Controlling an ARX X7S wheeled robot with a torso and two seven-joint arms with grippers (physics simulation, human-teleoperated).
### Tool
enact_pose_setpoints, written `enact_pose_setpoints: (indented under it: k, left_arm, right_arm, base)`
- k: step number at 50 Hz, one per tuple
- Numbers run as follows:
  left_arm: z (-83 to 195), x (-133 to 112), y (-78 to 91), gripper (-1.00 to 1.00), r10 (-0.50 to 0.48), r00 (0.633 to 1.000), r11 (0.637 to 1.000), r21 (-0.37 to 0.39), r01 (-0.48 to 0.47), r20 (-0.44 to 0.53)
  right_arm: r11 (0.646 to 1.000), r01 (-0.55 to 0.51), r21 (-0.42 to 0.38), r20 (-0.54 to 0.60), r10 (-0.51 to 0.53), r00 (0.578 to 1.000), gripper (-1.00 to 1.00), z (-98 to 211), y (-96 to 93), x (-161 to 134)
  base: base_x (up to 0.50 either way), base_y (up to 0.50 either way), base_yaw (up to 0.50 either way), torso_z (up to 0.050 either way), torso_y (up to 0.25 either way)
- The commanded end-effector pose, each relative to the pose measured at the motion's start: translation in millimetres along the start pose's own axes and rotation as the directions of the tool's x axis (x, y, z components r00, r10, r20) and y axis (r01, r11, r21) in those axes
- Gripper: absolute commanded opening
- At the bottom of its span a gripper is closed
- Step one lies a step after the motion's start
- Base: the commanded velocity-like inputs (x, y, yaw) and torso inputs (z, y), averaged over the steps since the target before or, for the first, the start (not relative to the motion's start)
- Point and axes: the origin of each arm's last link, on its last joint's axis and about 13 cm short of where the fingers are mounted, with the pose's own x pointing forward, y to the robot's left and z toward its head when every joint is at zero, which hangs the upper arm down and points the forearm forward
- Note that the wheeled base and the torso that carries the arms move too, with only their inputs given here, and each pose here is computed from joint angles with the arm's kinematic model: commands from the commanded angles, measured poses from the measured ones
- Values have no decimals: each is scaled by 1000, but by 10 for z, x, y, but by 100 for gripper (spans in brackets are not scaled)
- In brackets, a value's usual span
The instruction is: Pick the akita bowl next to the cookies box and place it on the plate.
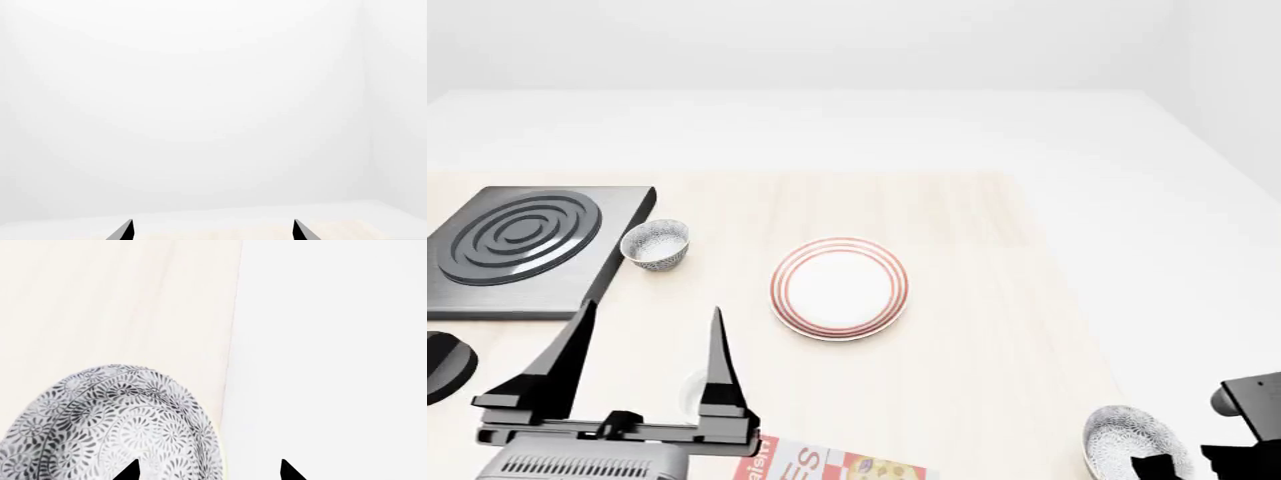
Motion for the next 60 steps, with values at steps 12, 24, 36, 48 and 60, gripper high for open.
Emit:
enact_pose_setpoints:
  k: [12,24,36,48,60]
  left_arm:
    - [-14,7,-8,100,-3,1000,1000,0,3,-3]
    - [-18,10,1,100,3,1000,1000,-1,-3,-2]
    - [-12,6,4,100,4,1000,1000,0,-4,0]
    - [-8,1,1,100,3,1000,1000,2,-3,0]
    - [6,0,7,100,6,1000,1000,-2,-6,2]
  right_arm:
    - [1000,-13,-1,-16,13,1000,100,-68,25,85]
    - [1000,-26,1,-29,26,999,100,-107,44,152]
    - [1000,-13,2,-7,13,1000,-100,-86,28,137]
    - [1000,4,-12,74,-3,997,-100,96,31,-51]
    - [1000,16,-24,238,-10,971,-100,744,79,-482]
  base:
    - [0,0,0,0,0]
    - [0,0,0,0,0]
    - [0,0,0,0,0]
    - [0,0,0,-1,0]
    - [0,0,0,0,0]
